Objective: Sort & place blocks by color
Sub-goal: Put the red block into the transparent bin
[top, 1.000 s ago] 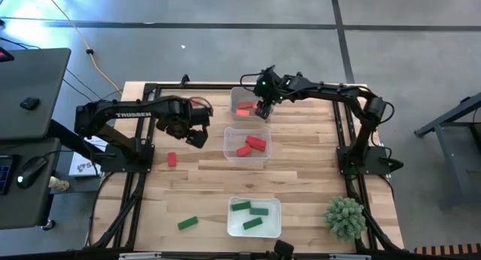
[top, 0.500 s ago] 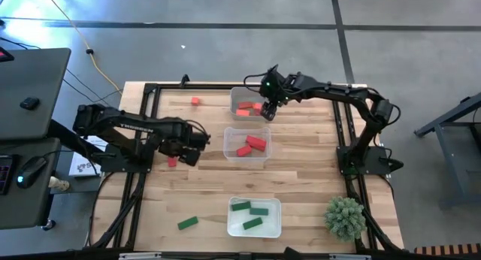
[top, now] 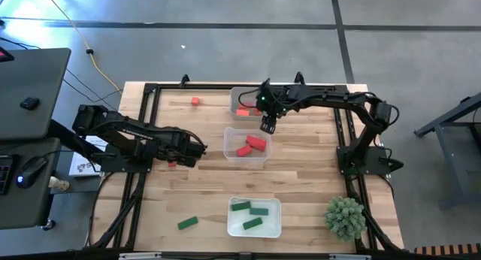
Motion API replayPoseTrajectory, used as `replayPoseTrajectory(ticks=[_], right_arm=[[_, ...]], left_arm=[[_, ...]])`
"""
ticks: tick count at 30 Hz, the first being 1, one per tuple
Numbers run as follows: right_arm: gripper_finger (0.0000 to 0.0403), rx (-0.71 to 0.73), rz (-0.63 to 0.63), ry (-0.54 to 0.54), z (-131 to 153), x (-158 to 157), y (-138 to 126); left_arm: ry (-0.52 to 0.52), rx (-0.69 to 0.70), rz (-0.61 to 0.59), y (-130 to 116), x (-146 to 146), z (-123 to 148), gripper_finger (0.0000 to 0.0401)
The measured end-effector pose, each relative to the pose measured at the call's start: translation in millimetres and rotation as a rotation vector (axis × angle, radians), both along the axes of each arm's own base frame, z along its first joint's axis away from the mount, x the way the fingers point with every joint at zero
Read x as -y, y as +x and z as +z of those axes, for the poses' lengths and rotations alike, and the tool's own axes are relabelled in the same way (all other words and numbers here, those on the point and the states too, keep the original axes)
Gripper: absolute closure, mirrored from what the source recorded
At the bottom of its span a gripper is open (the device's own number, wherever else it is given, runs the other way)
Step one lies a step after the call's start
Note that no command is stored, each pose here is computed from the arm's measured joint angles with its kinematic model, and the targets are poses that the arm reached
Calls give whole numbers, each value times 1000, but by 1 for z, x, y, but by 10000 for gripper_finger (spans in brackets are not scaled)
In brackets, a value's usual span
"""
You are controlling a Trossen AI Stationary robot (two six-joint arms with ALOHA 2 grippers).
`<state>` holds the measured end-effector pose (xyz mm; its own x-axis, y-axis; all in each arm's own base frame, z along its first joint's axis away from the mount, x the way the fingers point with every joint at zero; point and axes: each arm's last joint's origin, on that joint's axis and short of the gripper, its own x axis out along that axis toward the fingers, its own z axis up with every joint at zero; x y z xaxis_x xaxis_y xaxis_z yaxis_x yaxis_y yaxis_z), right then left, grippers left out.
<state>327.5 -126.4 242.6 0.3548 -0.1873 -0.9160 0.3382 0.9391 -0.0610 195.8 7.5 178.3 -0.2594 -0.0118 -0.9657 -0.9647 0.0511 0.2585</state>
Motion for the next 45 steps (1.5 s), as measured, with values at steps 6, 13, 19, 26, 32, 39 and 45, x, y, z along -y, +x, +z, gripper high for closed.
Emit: replayPoseTrajectory(ticks=[6,13,19,26,32,39,45], right_arm=[[201,0,35,0,0,-11,4],[201,-11,35,11,-1,-18,5],[201,-12,36,12,-1,-18,5],[201,-12,36,11,-1,-18,5],[201,-11,34,9,-1,-18,5],[201,-12,36,8,-1,-18,5],[201,-12,34,9,-1,-18,5]], left_arm=[[55,18,41,-3,-2,-11,213],[64,8,81,-10,-2,-23,213],[63,-4,90,-16,-2,-32,213],[68,71,112,-20,-2,-48,213],[68,62,127,-22,-3,-50,214],[37,68,85,-22,-9,-50,267],[22,81,12,-23,-10,-48,299]])
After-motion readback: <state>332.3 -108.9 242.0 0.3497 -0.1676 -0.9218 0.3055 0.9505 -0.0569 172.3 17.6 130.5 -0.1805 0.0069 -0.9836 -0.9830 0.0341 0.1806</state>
